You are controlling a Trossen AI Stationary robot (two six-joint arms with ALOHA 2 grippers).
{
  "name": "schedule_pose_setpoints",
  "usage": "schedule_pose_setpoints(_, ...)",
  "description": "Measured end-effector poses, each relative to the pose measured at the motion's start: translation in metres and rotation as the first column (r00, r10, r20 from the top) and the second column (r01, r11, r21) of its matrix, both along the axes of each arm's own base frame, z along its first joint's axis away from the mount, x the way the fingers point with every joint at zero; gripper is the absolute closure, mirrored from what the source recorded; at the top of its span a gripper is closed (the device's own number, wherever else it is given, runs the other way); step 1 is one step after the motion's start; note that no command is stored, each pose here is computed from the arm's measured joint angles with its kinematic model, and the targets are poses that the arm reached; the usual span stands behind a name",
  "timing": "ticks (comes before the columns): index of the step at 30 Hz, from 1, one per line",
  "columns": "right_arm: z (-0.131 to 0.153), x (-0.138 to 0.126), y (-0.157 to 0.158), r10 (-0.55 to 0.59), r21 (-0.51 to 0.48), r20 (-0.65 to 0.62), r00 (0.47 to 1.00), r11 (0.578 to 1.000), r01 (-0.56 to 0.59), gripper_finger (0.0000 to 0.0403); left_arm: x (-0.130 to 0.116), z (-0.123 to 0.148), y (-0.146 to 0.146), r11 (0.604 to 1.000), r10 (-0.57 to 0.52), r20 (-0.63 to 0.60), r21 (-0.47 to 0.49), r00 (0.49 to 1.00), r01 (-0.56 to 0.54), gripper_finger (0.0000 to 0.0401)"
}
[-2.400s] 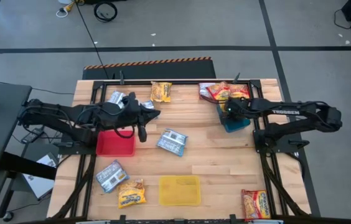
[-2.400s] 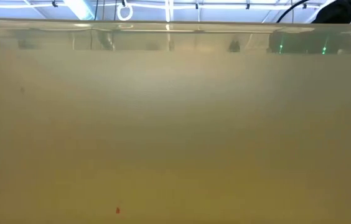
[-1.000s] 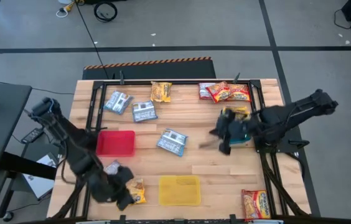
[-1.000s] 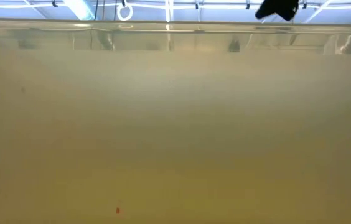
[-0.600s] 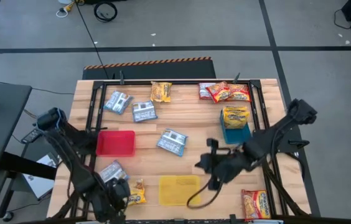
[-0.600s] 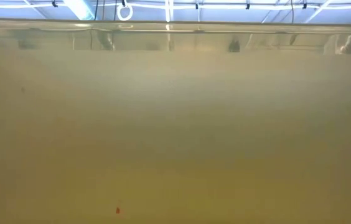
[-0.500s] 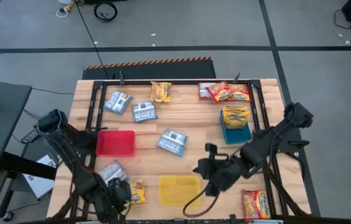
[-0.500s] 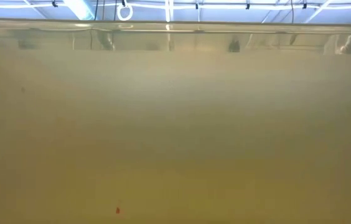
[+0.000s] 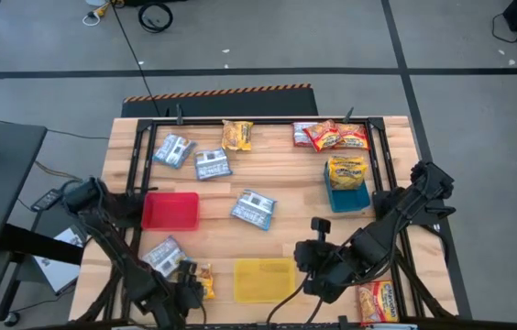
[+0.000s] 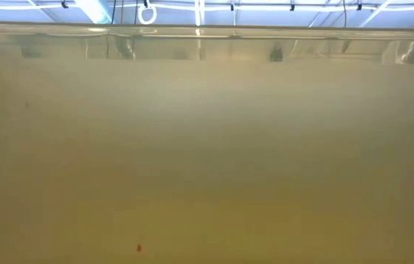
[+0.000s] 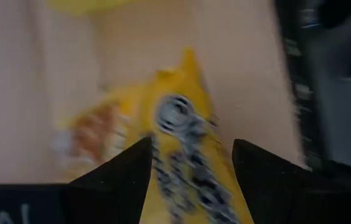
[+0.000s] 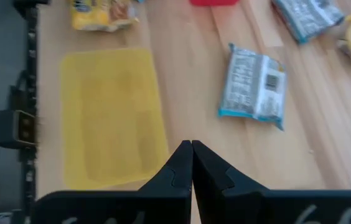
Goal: Sort Maruchan noodles
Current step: Put the yellow noodle pack into the blue bin
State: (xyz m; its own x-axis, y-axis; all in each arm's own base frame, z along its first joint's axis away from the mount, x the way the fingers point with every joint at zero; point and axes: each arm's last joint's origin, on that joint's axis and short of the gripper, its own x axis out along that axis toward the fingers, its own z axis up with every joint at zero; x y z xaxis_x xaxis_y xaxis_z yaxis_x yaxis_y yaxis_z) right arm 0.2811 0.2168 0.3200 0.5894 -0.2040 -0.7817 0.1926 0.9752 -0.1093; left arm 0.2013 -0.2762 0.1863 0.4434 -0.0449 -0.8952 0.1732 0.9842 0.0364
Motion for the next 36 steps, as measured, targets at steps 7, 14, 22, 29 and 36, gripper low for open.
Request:
schedule_pose_setpoints(7, -0.001, -0.001, -0.005, -0.019, -0.037, -0.02, 1.0, 0.999, 0.019, 0.0393, 0.01, -0.017, -0.013, 0.99, -0.043, -0.061, 0.135, 0.997, 0.051, 0.0173)
schedule_pose_setpoints(14, -0.002, -0.001, -0.008, -0.018, -0.057, -0.039, 0.999, 0.998, 0.016, 0.0393, 0.014, -0.018, -0.017, 0.994, -0.003, -0.051, 0.113, 0.999, 0.009, 0.0173)
schedule_pose_setpoints(22, 0.001, -0.001, -0.011, -0.006, -0.064, -0.04, 0.999, 0.998, 0.004, 0.0393, 0.025, -0.019, -0.008, 0.995, 0.029, -0.075, 0.097, 0.997, -0.022, 0.0265)
schedule_pose_setpoints(29, 0.038, -0.029, -0.022, 0.003, 0.022, 0.052, 0.999, 1.0, -0.004, 0.0393, 0.048, 0.001, 0.007, 0.979, 0.203, -0.09, 0.04, 0.975, -0.2, 0.039)
schedule_pose_setpoints(36, 0.074, -0.062, -0.033, -0.004, 0.013, 0.217, 0.976, 1.0, 0.001, 0.0393, 0.056, 0.077, 0.056, 0.871, 0.49, 0.106, -0.026, 0.865, -0.49, 0.0395)
